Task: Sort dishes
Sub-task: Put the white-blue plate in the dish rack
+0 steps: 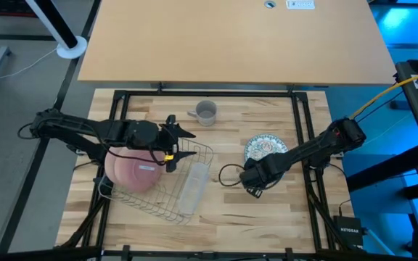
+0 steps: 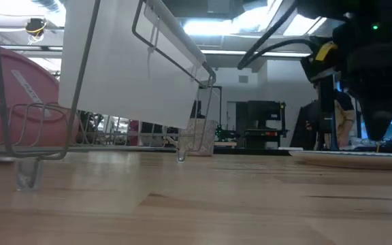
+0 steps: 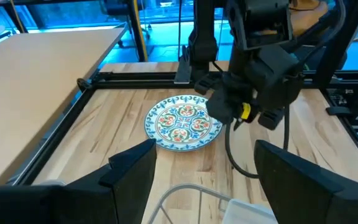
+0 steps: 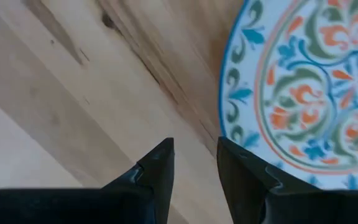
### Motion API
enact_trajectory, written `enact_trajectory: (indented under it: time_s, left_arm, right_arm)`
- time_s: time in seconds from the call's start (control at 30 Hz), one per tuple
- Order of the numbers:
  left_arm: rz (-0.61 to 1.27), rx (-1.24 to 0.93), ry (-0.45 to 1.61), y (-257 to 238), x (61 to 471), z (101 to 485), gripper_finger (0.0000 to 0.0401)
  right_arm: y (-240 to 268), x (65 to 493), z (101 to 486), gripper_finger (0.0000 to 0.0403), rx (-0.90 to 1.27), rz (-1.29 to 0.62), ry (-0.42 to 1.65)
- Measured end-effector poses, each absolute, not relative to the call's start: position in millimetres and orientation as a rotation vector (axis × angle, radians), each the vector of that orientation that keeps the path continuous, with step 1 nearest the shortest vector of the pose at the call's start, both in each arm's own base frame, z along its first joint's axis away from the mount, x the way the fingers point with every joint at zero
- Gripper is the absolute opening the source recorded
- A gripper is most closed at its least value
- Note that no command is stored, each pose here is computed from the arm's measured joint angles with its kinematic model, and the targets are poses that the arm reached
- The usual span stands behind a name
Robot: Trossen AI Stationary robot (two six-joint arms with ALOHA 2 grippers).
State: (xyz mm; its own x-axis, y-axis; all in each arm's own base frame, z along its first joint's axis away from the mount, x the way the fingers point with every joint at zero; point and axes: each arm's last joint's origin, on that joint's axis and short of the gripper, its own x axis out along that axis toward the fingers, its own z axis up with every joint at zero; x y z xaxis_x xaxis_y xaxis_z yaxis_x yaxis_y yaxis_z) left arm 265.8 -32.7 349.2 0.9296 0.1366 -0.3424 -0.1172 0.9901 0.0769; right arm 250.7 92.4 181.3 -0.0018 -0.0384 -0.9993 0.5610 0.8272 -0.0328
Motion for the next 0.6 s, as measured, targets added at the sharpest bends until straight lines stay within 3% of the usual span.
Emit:
enact_trajectory:
  time_s: [0.2,0.6]
  left_arm:
    - [0.13,0.054,0.354,-32.7,265.8,349.2,0.026]
    - [0.131,0.053,0.354,-32.7,265.8,349.2,0.026]
  right_arm:
    - [92.6,243.8,169.7,0.0124,0.414,-0.587,1.459]
    - [90.6,236.2,154.4,0.0124,0.402,-0.594,1.461]
